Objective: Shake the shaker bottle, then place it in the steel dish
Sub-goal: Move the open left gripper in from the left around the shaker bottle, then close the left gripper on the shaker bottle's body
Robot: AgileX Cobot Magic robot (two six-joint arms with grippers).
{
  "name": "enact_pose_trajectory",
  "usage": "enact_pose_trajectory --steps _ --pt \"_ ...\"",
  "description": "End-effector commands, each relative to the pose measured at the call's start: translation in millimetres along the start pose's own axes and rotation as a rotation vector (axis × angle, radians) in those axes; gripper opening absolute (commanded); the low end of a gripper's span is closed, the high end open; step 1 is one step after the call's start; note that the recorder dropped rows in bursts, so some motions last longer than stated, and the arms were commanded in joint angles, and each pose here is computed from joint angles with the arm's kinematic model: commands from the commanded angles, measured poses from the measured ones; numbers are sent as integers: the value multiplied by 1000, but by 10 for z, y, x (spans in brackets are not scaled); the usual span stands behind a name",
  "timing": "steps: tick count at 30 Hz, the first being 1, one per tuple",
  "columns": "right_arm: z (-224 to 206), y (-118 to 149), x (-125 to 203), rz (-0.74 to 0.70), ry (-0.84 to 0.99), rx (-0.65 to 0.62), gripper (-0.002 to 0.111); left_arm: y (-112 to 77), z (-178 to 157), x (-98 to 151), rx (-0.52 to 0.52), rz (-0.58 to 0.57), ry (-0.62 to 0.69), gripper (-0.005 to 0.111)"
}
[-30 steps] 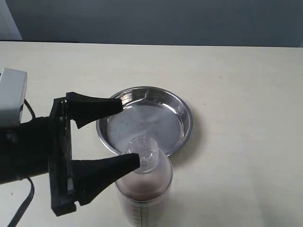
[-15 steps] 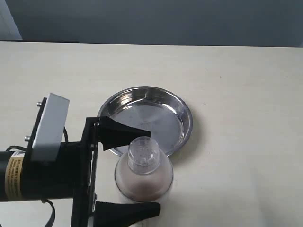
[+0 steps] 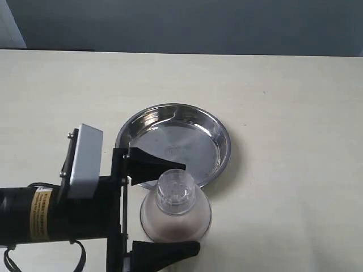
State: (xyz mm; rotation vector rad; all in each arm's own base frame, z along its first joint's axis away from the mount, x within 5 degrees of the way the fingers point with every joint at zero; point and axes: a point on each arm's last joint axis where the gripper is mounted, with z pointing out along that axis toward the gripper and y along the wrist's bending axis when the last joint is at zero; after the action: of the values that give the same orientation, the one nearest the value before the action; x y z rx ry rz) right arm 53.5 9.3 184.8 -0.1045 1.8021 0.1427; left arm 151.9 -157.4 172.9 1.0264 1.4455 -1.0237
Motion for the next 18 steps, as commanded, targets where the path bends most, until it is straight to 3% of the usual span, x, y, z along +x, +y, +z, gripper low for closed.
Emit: enact_pose_trajectory --steps 1,18 --pt "-2 1 -9 -3 -14 -3 -1 36 43 114 -15 -21 33 94" --pt "-2 1 -9 -3 -14 -3 -1 139 110 408 -57 -91 121 94"
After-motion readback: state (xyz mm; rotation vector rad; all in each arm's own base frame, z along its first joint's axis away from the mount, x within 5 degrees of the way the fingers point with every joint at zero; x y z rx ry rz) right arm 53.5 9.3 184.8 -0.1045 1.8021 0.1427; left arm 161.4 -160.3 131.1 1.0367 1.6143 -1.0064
